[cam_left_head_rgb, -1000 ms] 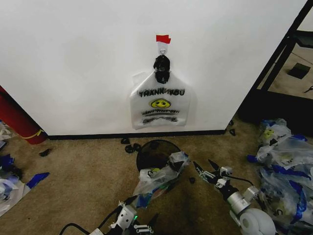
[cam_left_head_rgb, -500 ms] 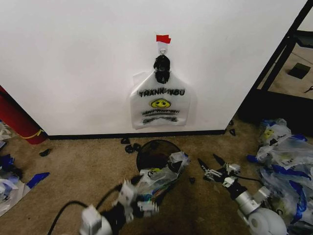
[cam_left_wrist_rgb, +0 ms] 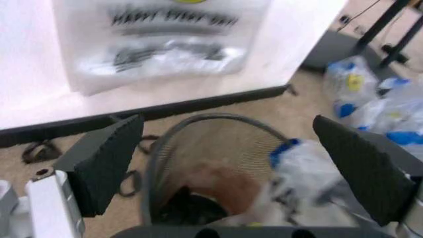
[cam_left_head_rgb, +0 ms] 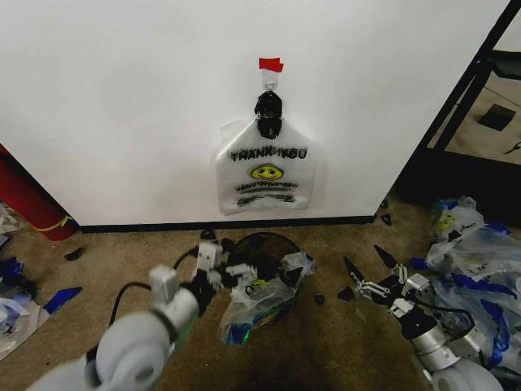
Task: Pick up the garbage bag from the wall and place it over the trash bin.
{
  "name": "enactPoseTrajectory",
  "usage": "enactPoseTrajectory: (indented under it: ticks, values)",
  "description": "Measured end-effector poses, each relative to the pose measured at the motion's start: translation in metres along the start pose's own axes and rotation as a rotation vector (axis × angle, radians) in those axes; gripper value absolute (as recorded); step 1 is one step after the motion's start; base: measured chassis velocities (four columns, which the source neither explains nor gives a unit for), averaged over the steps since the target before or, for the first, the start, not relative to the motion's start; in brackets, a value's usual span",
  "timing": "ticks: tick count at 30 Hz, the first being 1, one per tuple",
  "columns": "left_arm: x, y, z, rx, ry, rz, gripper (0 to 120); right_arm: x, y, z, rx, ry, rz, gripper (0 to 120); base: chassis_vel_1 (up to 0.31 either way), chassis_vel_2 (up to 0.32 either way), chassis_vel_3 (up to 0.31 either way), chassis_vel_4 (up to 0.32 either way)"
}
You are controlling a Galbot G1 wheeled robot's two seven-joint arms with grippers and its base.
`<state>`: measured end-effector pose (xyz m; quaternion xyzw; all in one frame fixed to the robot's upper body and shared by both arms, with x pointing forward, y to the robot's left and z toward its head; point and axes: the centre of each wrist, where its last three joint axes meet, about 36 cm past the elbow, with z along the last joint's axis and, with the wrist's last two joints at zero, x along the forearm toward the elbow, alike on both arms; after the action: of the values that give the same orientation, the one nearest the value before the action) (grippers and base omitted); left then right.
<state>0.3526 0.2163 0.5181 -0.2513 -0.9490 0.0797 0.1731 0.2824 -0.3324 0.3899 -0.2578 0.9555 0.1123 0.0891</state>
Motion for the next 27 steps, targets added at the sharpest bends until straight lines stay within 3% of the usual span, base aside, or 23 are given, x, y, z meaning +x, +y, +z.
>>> enactPoseTrajectory:
  ticks: [7,14,18,27]
  values:
    - [-0.05,0.033,-0.003,0.003,0.15,-0.047,98,0.004,0.008,-0.022,-0.027,-0.028,-0.012,100,0.0,0.0,0.0,0.0]
    - [-0.082,0.042,-0.01,0.03,0.244,-0.018,93,0.002,0.011,-0.037,-0.027,-0.044,-0.019,100,0.0,0.0,0.0,0.0]
    - [-0.1,0.051,-0.011,0.011,0.292,-0.035,77,-0.001,0.012,-0.041,-0.035,-0.051,-0.021,100,0.0,0.0,0.0,0.0]
    - [-0.111,0.062,-0.001,0.019,0.335,-0.043,49,-0.007,0.012,-0.046,-0.046,-0.064,-0.023,100,0.0,0.0,0.0,0.0]
